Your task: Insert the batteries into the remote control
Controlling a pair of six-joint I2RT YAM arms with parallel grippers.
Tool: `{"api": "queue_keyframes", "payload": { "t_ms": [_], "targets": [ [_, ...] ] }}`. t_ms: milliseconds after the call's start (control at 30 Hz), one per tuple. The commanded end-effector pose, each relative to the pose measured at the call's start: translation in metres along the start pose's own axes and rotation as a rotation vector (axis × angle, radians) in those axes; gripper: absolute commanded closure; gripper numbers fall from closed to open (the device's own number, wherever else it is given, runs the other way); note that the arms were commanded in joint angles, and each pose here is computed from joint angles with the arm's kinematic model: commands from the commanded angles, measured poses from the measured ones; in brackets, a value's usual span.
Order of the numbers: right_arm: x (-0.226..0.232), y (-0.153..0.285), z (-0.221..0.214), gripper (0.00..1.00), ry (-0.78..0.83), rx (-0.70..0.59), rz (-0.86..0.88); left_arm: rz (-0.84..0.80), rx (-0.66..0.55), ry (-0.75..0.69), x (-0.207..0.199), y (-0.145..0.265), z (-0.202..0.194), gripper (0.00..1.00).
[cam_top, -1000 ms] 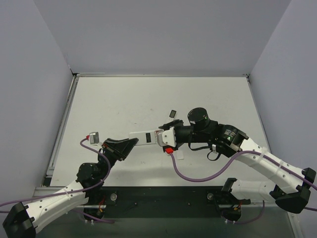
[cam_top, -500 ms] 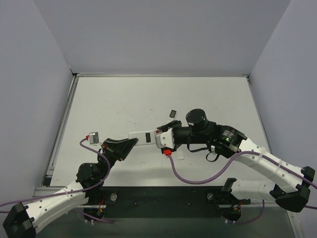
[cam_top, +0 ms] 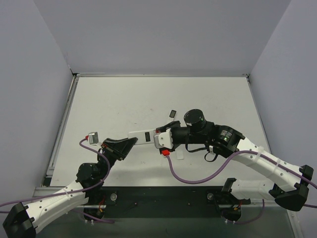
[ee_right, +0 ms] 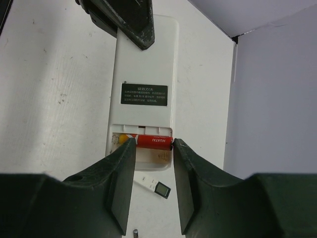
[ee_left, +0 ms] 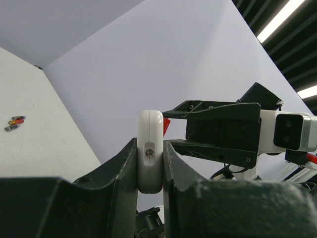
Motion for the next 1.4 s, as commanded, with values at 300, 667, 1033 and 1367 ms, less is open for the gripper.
{"api": "queue_keyframes", "payload": {
  "t_ms": [300,667,1033,1367],
  "targets": [
    [0.011,-0.014,-0.005,0.81,-0.037,0.008,0.024,-0.112,-0.041,0.009,-0.007,0.018,0.006,1.00],
    [0.023,-0.028,-0.024,0.89,-0.097,0.064,0.051,-0.211,-0.029,-0.024,-0.029,0.019,0.006,1.00],
    [0.005,-0.022,-0.015,0.85,-0.289,0.006,-0.092,-0.068,-0.003,-0.082,0.007,0.020,-0.001,1.00],
    [-0.013,0.004,0.005,0.51,-0.638,-0.074,-0.263,0.278,0.069,-0.086,0.091,0.036,-0.020,1.00]
  ]
}}
Point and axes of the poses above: each gripper's point midway between its finger pads, its own y axis back along the fingers, its own x axis along the line the jaws close on, z = x × y, the point moved 1 cm from there along y, back along the fingers, and after that the axes turned 5 degrees about y, right-handed, at the moved point
